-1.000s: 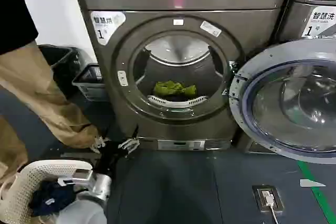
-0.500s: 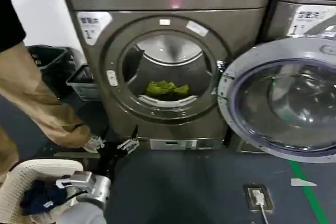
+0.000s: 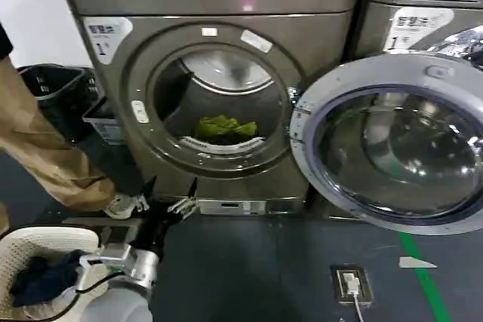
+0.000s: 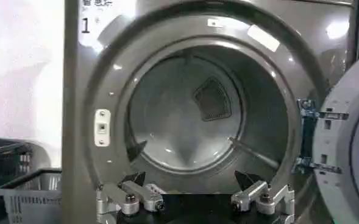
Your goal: Grasp the clothes from the dryer.
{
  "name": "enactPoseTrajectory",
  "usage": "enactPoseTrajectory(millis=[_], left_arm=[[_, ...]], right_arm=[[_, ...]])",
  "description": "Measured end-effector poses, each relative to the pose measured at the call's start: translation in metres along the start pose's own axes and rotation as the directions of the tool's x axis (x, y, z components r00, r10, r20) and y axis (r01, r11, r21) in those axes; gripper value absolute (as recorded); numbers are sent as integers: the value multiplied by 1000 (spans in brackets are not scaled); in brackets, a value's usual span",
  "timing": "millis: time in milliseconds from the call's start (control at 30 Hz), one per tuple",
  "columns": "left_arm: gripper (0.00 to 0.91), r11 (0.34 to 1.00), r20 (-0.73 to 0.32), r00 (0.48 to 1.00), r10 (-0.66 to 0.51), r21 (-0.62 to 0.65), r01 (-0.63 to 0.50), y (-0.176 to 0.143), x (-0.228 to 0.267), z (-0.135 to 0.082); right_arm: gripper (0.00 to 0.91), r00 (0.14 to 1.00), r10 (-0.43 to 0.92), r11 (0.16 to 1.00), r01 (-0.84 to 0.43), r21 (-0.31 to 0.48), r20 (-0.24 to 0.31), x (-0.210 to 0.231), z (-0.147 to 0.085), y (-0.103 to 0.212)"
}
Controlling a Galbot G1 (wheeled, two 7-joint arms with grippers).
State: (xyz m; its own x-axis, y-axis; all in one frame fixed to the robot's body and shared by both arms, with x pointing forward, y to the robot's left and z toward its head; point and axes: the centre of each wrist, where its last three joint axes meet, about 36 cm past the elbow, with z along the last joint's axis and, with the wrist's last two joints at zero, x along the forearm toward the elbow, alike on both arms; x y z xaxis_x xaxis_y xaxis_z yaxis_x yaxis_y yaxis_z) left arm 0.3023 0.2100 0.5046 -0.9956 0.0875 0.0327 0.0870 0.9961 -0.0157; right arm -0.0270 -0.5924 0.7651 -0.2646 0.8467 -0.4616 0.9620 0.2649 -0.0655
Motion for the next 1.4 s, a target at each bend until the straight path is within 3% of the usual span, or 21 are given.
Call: enactPoseTrajectory(millis=[233, 933, 1400], left_arm=[[907, 1000, 1, 1000, 6, -1, -6, 0, 0, 0], [907, 1000, 9, 1000, 10, 7, -11, -1, 0, -1], [907, 1000, 13, 1000, 9, 10, -10, -1, -2, -2]], right_arm=[[907, 1000, -15, 1000, 15, -1, 14, 2, 1, 1], [907, 987, -89, 995, 92, -24, 131, 2, -2, 5], [907, 985, -90, 995, 95, -26, 145, 4, -1, 4]])
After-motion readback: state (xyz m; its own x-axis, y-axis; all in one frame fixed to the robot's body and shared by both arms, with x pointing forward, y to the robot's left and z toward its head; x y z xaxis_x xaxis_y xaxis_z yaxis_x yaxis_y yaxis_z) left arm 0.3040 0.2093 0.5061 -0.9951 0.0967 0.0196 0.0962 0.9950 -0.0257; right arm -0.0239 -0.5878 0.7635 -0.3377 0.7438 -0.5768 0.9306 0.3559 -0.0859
